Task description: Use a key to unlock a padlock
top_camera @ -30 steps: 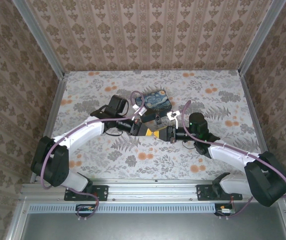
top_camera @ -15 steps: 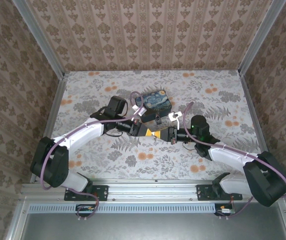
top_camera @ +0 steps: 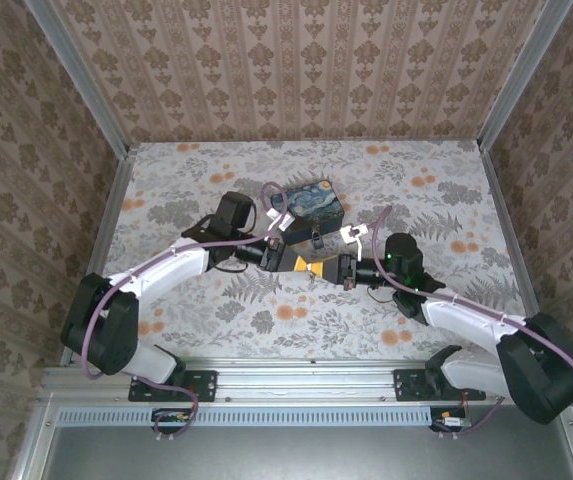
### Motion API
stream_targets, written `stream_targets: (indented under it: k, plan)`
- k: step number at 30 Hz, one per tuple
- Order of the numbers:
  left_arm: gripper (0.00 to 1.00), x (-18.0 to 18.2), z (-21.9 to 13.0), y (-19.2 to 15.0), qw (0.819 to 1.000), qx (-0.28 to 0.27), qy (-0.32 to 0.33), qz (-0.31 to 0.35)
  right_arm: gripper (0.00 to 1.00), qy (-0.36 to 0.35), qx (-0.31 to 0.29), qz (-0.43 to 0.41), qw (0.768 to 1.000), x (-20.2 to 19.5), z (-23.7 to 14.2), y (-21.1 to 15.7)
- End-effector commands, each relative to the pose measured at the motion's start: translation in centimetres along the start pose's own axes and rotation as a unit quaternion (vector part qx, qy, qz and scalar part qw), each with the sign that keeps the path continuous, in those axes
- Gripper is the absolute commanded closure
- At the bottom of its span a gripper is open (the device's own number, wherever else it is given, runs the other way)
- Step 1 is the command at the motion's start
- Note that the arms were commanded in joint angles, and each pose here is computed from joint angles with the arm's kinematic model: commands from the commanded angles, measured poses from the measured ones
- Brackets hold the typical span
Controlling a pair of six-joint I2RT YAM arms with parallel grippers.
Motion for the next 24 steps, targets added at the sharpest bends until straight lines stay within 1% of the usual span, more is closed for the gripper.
stream_targets:
  k: [1,4,7,9,11,12,13,15,17,19,22,24]
  plan:
    - [0.65,0.8,-0.8,0.7,0.998,-0.044,0.051,0.007,1.0,-0.033,0.008,-0.037,0.999,0.5,-0.6,0.2]
    - [0.53,0.5,-1.6,1.3,0.995,-0.072,0.073,0.017,1.0,-0.09,0.015,-0.014,0.996,-0.9,-1.7,-0.1]
    - [0.48,0.3,-1.9,2.2,0.99,-0.098,0.102,0.019,1.0,-0.144,0.008,0.006,0.99,-2.1,-3.0,-0.1]
    - [0.47,0.7,-1.8,2.8,0.982,-0.123,0.14,0.007,1.0,-0.184,0.01,0.013,0.983,-2.6,-3.7,-0.2]
    - [0.47,1.7,-1.2,3.3,0.964,-0.167,0.209,-0.015,1.0,-0.232,0.014,0.017,0.972,-3.0,-4.4,-0.2]
    - [0.46,1.9,-0.5,3.5,0.953,-0.182,0.24,-0.019,1.0,-0.263,0.014,0.021,0.964,-3.2,-4.8,-0.2]
    - [0.45,2.4,0.3,3.6,0.938,-0.203,0.28,-0.031,1.0,-0.291,0.012,0.024,0.956,-3.4,-5.3,-0.1]
    - [0.45,3.6,1.6,4.1,0.908,-0.247,0.333,-0.064,1.0,-0.342,0.006,0.029,0.939,-3.8,-6.1,0.0]
    - [0.45,4.8,2.8,4.7,0.883,-0.295,0.353,-0.093,1.0,-0.386,0.004,0.035,0.922,-4.1,-6.8,0.2]
    - [0.44,5.7,4.3,5.5,0.862,-0.335,0.366,-0.106,1.0,-0.409,0.008,0.039,0.911,-4.4,-7.3,0.4]
    - [0.43,6.0,6.8,6.8,0.838,-0.363,0.395,-0.104,1.0,-0.436,0.006,0.044,0.899,-4.6,-7.9,0.5]
    - [0.42,6.3,8.1,7.6,0.828,-0.378,0.4,-0.106,1.0,-0.452,0.002,0.043,0.891,-4.6,-8.3,0.5]
Point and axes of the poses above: each hand's point on the last joint's axis, 136 mm out from that joint toward the fingers, its own z axis out along the fingers, its own x axis along the line the jaws close on, y = z × x, the point moved 10 cm from there along -z, back along the fingers, and after that the axes turned 15 degrees about -z, right-handed, at the moved point
